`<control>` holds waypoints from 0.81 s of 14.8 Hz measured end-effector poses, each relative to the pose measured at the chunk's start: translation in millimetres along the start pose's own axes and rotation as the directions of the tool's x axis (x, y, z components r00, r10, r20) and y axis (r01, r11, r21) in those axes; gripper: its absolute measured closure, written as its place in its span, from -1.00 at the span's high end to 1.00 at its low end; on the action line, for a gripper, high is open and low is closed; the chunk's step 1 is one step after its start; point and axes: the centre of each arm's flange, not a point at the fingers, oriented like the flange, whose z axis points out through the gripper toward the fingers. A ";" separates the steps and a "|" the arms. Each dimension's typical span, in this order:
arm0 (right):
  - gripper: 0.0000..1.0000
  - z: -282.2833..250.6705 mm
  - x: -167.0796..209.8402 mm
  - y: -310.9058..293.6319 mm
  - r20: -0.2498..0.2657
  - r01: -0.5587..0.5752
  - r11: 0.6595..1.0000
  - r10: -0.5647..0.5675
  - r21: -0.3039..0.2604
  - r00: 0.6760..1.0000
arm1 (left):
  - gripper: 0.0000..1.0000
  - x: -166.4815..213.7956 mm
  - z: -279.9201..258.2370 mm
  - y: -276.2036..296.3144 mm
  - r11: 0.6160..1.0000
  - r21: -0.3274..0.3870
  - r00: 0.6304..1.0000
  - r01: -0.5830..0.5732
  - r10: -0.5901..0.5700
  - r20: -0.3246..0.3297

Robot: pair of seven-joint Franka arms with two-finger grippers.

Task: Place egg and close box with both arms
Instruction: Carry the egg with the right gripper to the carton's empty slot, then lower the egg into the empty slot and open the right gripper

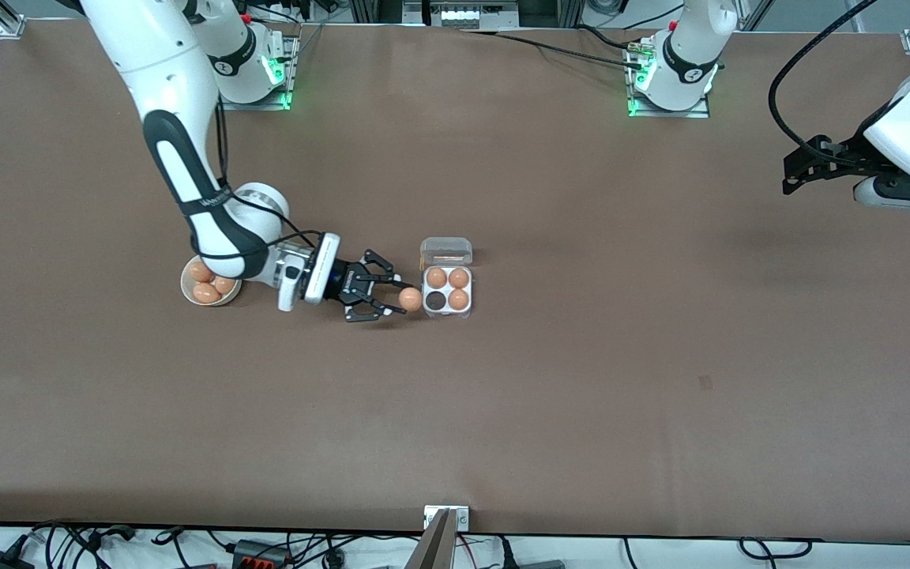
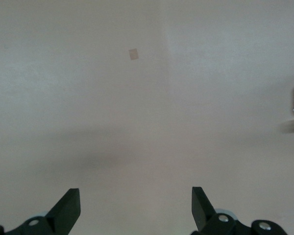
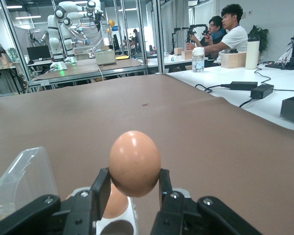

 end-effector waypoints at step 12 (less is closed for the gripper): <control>-0.11 36.3 -56.4 -19.9 0.007 0.037 0.999 -0.037 -0.030 0.999 | 1.00 -0.1 0.0 -2.8 1.000 0.000 1.000 0.005 -0.005 0.000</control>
